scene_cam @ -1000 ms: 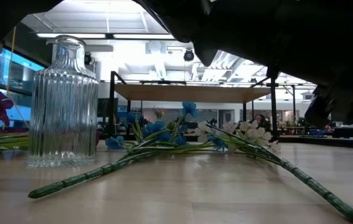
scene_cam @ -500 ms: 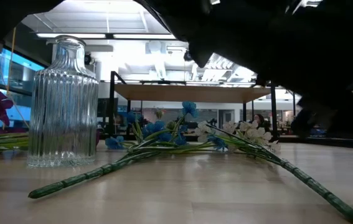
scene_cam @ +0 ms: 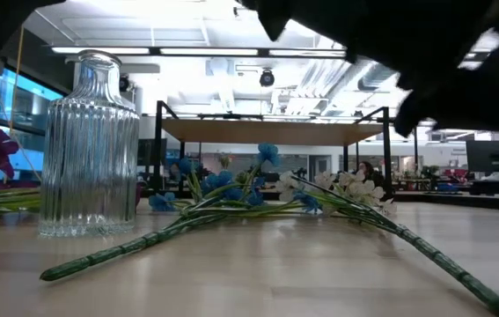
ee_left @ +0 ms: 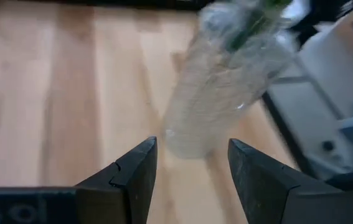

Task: Pick and place flowers into a vace then onto a shelf
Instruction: Put the purple flowers into the left transparent vase

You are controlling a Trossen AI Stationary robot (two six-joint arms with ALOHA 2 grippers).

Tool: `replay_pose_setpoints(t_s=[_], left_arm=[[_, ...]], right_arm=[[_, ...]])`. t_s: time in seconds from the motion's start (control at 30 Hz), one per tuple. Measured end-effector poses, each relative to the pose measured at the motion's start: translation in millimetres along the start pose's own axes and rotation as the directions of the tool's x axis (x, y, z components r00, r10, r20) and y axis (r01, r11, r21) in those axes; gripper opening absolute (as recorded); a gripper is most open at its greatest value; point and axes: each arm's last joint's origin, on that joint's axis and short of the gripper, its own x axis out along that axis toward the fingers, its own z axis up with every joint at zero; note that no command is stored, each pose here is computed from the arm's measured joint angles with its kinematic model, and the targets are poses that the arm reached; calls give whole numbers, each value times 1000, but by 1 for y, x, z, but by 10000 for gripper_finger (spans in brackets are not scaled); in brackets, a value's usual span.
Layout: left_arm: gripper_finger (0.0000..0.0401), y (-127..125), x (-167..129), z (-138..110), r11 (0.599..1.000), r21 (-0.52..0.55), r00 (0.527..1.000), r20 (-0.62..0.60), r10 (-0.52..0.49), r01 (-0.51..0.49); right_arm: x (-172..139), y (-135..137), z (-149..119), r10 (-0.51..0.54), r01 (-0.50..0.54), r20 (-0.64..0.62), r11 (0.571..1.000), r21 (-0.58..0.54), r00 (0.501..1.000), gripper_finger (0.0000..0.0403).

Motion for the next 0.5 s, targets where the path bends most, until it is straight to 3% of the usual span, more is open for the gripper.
replay_pose_setpoints(t_s=[0.37,0.5], left_arm=[[230,-10,-17,-3,998,47,988,-148,53,-47],[230,-7,-19,-10,994,29,968,-224,109,-105]], right_arm=[[0,1,0,17,-17,-8,1000,3,1000,134],[0,1,0,18,-18,-7,1000,6,1000,134]])
